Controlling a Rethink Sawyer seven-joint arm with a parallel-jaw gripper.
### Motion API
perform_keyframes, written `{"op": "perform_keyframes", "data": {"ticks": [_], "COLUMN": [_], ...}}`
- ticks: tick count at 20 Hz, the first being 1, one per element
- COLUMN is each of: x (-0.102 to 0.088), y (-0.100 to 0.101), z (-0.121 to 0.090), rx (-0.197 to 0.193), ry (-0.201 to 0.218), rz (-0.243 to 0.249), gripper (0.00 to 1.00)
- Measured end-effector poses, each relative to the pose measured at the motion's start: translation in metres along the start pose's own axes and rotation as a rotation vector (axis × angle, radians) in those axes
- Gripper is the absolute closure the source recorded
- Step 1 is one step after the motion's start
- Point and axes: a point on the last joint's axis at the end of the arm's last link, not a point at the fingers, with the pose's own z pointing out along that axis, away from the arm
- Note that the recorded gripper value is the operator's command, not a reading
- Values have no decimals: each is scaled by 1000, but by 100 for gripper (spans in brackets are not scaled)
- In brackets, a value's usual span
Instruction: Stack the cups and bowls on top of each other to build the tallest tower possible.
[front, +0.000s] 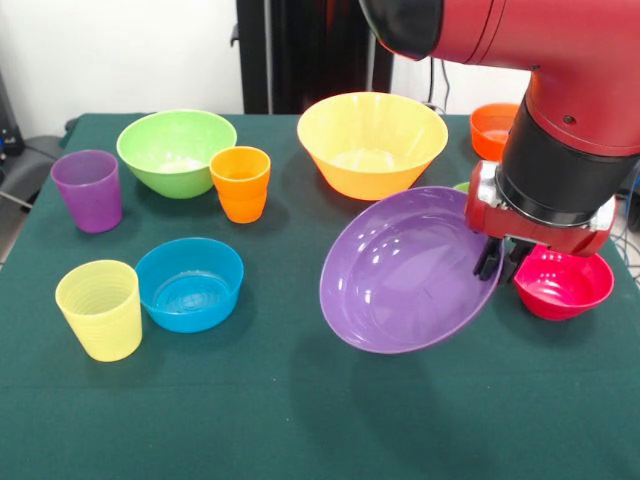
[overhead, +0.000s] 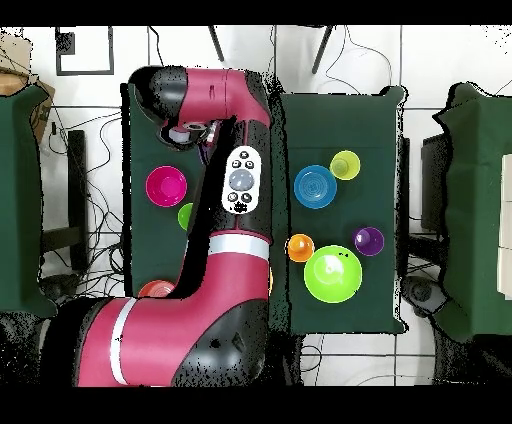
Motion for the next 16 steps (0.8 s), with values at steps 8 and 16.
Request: {"op": "perform_keyframes", "data": {"ticks": [8,16], "x": [2,2], "y": [1,9], "z": [13,62], "rx": [6,22], "ry": [12,0], "rz": [-2,-18], "gripper": [100,100]}}
